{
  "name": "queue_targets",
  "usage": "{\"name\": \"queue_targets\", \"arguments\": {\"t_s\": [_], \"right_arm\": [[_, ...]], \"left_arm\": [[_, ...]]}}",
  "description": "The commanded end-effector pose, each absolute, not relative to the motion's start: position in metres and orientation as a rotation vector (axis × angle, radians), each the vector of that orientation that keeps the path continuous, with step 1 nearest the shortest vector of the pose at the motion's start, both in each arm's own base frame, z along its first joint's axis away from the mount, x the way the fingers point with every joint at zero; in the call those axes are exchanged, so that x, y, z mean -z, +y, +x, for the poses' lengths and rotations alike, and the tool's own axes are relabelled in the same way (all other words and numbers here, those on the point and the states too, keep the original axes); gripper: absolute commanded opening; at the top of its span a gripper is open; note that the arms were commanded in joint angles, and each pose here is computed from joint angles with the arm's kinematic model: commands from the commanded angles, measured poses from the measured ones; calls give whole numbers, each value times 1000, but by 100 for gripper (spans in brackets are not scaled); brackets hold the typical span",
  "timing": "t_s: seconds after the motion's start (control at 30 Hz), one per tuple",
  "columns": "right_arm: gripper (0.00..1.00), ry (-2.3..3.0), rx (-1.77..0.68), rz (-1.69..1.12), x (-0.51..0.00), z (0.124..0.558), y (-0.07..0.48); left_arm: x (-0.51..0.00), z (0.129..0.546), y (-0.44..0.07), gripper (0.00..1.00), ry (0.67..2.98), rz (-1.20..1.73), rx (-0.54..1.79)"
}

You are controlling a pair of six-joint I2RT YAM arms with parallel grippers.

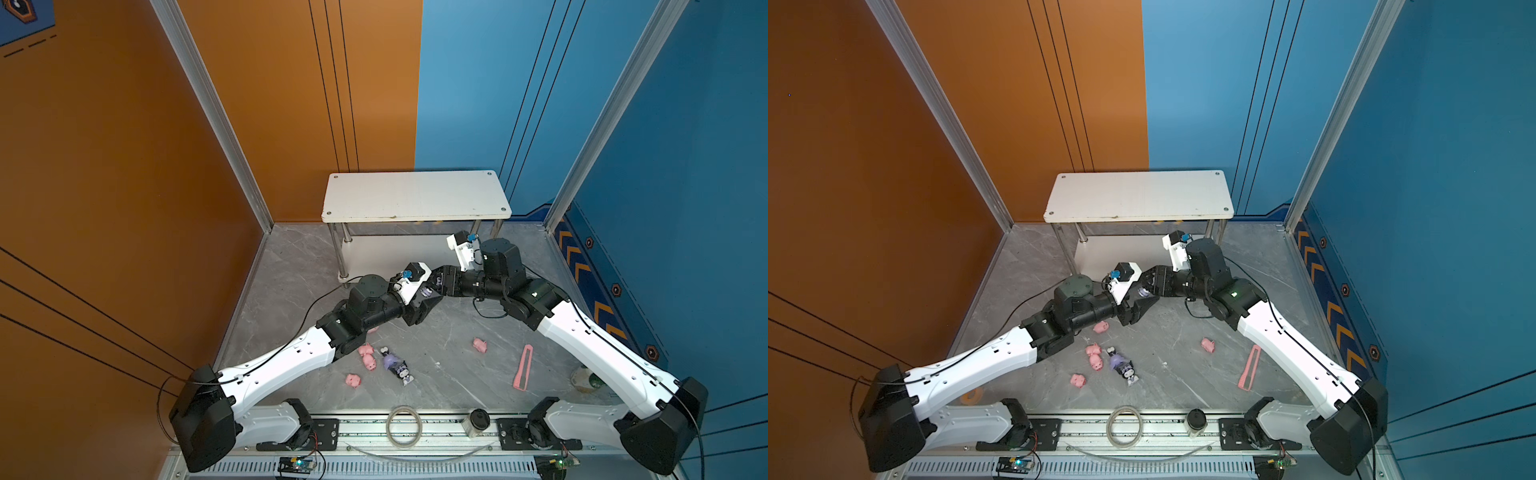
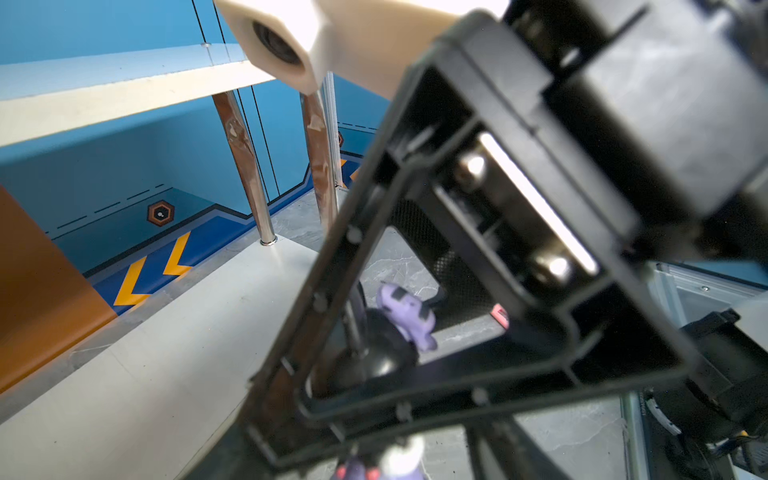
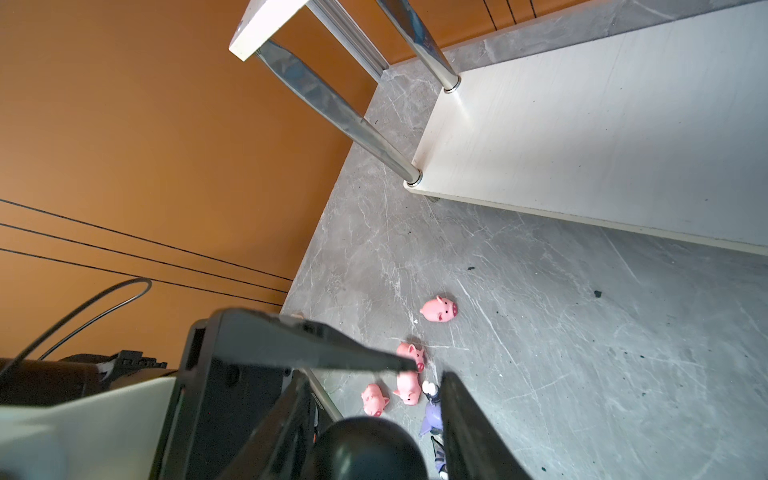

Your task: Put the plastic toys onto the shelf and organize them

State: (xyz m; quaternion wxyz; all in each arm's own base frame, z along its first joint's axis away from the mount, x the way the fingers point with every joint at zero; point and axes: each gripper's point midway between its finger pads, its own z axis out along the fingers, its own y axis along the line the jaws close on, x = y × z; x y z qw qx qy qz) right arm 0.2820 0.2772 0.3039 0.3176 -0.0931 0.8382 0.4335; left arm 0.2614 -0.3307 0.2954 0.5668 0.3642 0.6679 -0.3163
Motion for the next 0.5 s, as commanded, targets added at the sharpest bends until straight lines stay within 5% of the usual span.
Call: {"name": "queue_targets", "arguments": {"t_s": [0.0, 0.23, 0.47], "right_arm": [[25, 2105, -1040, -260, -316, 292, 267], [20, 2052, -515, -284, -267, 343, 235], [19, 2057, -245, -239, -213, 401, 222]], "left_arm": [[-312, 259, -322, 81, 1531, 804, 764], [-294, 254, -277, 85, 1597, 666, 733], [-278, 249, -218, 85, 1665, 503, 637]]}}
